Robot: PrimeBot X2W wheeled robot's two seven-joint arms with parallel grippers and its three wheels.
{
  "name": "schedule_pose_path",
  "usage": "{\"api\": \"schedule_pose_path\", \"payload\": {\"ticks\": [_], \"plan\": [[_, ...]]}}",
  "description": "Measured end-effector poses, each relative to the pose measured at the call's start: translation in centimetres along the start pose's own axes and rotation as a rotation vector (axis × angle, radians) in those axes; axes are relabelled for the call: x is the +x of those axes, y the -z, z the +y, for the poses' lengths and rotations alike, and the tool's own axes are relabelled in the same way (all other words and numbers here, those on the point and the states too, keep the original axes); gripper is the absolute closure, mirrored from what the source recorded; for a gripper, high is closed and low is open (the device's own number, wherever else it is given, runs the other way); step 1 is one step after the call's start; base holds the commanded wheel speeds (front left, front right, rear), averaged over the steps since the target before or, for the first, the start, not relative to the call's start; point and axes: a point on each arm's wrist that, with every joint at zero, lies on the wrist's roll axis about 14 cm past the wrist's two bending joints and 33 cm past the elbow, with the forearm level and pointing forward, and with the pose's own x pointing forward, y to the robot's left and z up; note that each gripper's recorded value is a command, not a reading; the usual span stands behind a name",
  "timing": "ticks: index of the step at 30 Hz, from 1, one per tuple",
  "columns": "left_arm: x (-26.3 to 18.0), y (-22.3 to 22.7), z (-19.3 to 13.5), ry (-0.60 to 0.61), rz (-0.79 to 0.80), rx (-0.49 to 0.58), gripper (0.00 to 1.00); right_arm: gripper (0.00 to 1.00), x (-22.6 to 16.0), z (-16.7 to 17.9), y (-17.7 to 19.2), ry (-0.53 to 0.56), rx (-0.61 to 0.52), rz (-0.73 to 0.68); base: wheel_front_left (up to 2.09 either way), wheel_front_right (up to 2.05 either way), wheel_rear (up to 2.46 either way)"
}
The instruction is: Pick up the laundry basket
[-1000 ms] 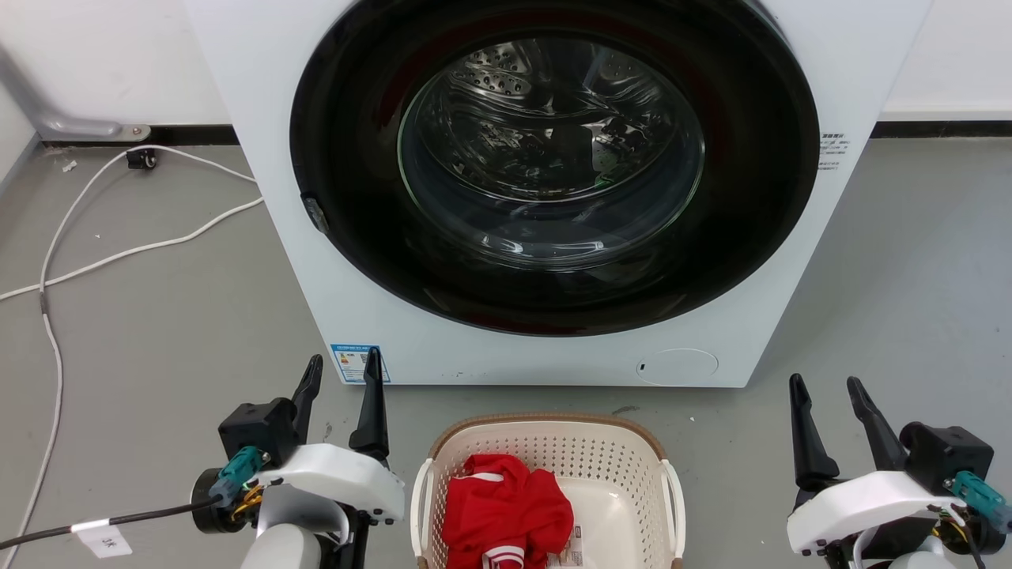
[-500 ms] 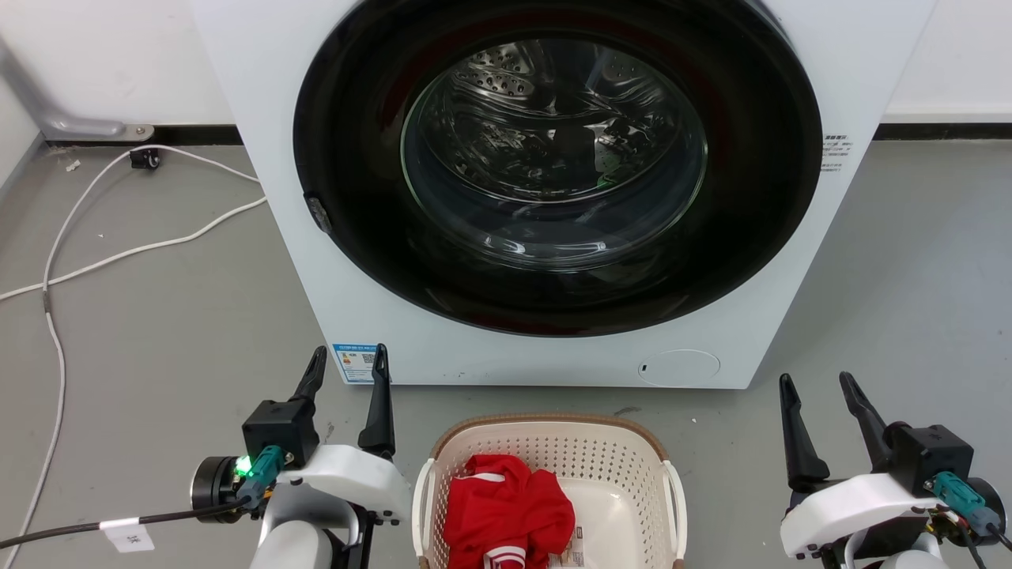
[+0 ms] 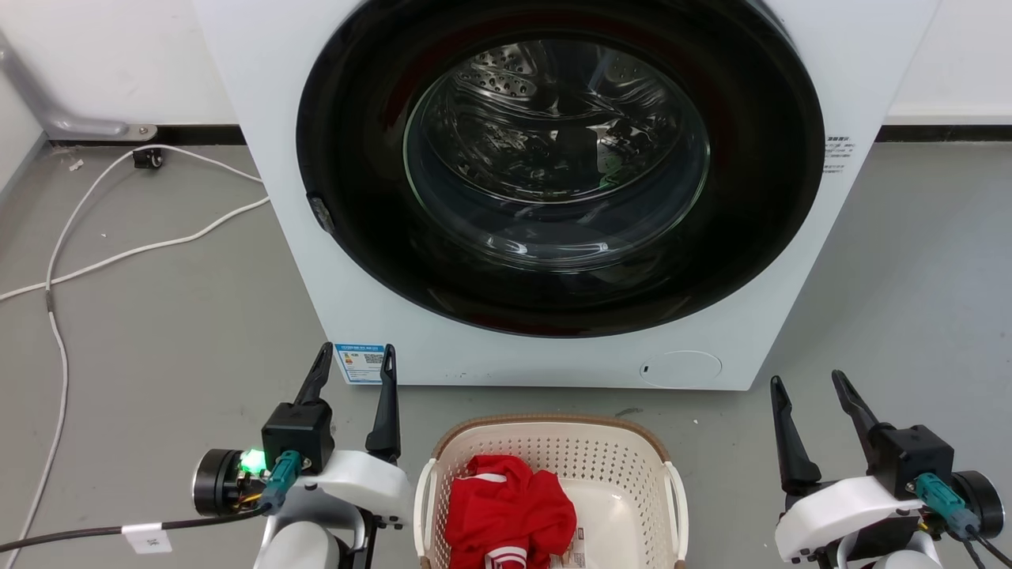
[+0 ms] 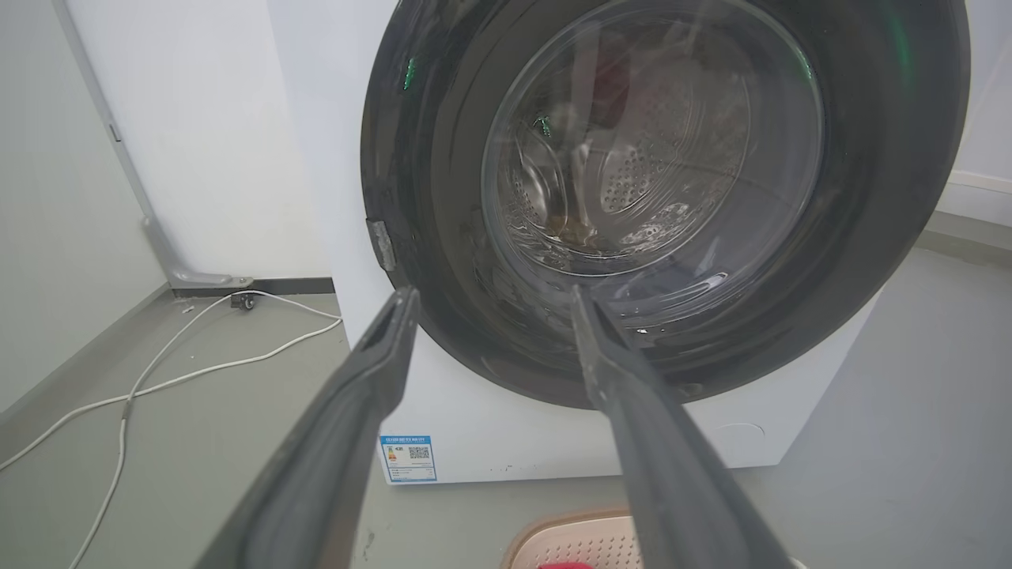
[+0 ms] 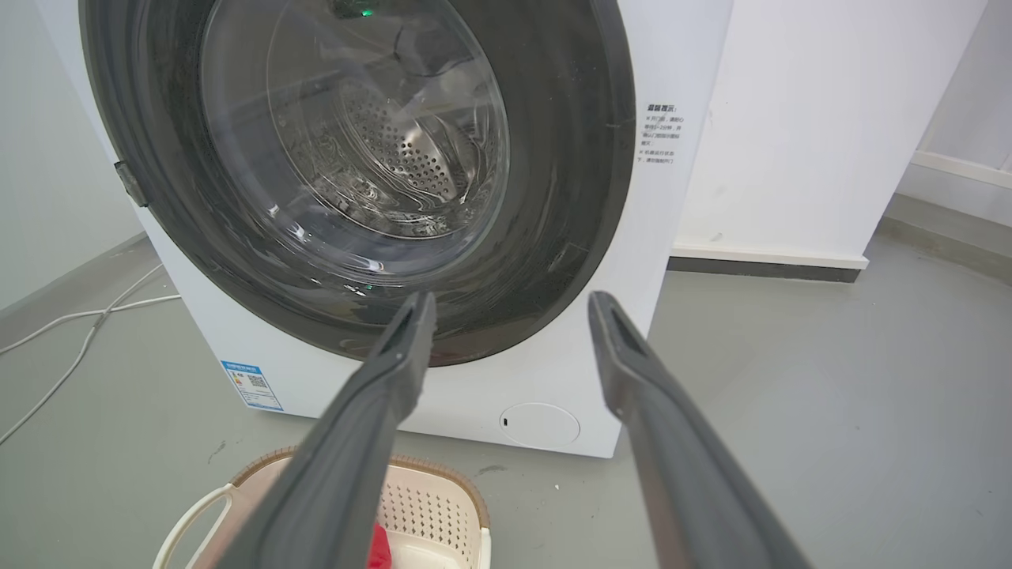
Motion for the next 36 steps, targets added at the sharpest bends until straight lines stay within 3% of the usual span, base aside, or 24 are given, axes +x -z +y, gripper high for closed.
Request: {"api": "schedule_pose_path", "payload": {"ticks": [11,36], "plan": [[-0.09,-0.06,-0.08,0.002,-0.013,0.049,0.0,0.0,-0.02,0.25,0.13,-0.014,-0.047,-0.001,0.0,0.0,0.0],[-0.77,0.8,0.65,-0.032,0.012,0.031,0.0,0.0,0.18,0.29,0.16,-0.014,-0.033,-0.001,0.0,0.0,0.0]]}}
